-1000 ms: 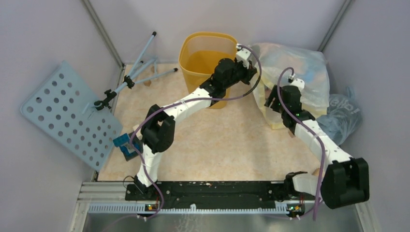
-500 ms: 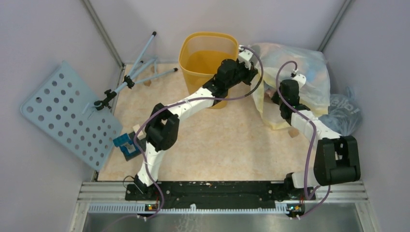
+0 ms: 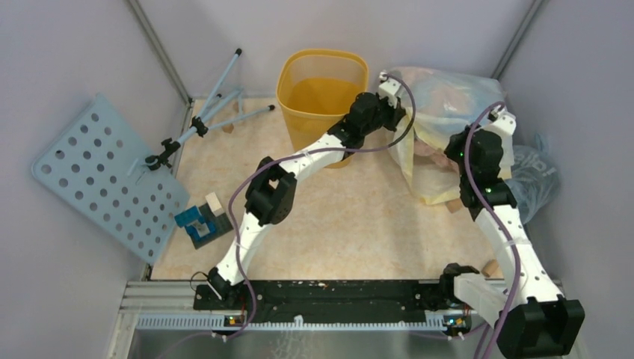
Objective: Put the trash bags into the trash bin
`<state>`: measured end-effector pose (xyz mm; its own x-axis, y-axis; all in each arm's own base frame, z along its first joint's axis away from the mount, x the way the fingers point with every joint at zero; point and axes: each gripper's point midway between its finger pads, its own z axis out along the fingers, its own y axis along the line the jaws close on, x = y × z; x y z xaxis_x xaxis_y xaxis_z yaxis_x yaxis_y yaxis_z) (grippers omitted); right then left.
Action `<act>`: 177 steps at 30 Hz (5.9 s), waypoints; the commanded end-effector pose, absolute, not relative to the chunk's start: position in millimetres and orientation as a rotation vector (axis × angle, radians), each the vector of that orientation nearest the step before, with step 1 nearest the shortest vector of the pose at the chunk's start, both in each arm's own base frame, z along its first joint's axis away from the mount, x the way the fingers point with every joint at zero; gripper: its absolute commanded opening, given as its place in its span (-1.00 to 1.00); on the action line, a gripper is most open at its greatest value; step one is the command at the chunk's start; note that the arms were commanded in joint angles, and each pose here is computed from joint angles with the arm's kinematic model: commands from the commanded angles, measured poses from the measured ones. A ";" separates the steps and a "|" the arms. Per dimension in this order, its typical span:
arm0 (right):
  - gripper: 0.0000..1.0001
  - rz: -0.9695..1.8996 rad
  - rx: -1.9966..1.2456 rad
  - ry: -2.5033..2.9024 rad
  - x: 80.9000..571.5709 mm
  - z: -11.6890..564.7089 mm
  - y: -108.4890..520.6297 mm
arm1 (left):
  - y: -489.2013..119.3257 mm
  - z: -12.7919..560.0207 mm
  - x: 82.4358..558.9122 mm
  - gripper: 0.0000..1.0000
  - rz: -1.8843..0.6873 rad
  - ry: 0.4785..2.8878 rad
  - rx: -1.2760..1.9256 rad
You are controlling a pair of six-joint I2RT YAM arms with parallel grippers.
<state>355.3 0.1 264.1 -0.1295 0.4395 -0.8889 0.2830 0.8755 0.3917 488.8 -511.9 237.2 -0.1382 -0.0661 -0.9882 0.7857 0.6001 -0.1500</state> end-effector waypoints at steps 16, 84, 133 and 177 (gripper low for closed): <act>0.28 0.339 0.530 1.849 388.6 189.1 35.8 | -484.1 298.6 474.8 -1.00 -0.793 1.451 0.579; -1.00 0.457 0.251 1.448 237.4 461.4 39.6 | -564.1 268.1 440.7 -1.00 -1.018 1.460 0.680; -0.24 0.853 -0.171 2.143 231.8 231.9 225.7 | -197.3 261.4 217.7 0.97 -0.499 2.050 0.316; 0.01 0.803 -0.331 2.267 219.6 85.8 251.8 | -259.5 137.1 210.5 0.34 -0.754 2.233 0.387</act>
<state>223.8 201.8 58.7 -0.7874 0.0074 -0.6164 -0.2798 0.8867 0.3680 199.5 -256.5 117.9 -0.7161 0.1356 -0.6847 0.4958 0.7893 -0.3623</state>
